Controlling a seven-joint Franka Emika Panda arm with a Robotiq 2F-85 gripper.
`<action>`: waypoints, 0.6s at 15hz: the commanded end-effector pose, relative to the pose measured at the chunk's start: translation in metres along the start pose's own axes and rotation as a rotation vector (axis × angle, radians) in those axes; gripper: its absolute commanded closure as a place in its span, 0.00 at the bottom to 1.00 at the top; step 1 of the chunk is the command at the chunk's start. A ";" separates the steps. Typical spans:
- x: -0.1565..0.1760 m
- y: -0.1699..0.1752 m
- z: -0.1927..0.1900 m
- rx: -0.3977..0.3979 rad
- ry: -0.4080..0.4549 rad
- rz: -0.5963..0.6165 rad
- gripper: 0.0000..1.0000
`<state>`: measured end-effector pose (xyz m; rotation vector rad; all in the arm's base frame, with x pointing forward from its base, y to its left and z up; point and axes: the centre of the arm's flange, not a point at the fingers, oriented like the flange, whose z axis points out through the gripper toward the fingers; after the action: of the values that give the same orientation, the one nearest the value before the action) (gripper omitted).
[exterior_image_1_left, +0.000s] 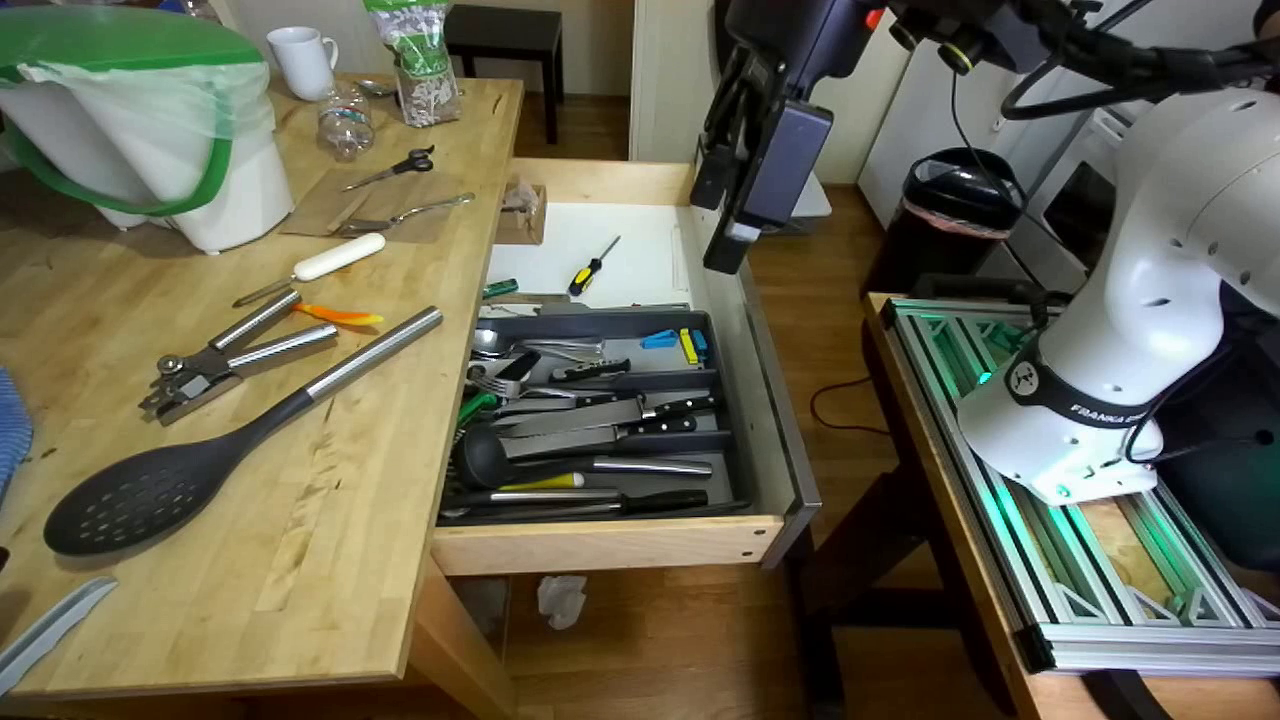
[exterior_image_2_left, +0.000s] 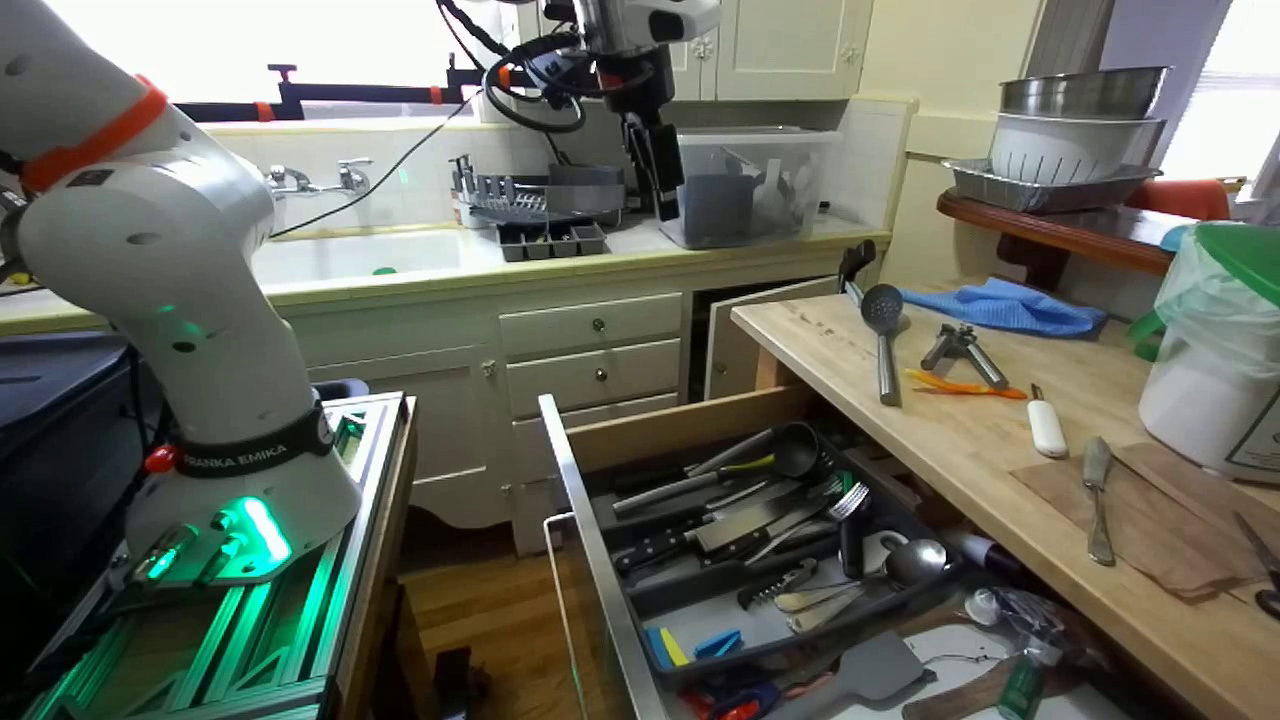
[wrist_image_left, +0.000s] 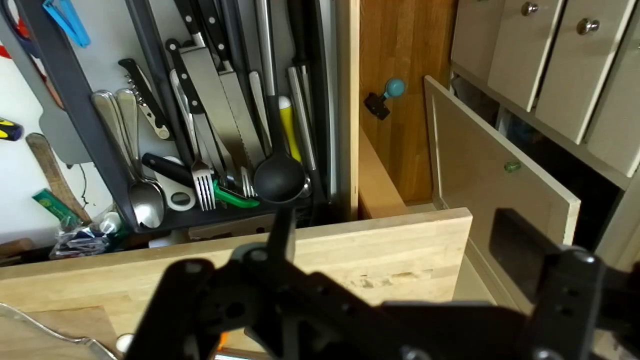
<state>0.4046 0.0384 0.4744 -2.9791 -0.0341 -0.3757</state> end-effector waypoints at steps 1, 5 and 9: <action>0.000 0.000 0.000 0.000 0.000 0.000 0.00; 0.000 0.000 0.000 0.000 0.000 0.000 0.00; 0.001 0.003 0.002 0.015 -0.009 0.002 0.00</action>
<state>0.4046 0.0384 0.4745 -2.9790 -0.0341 -0.3762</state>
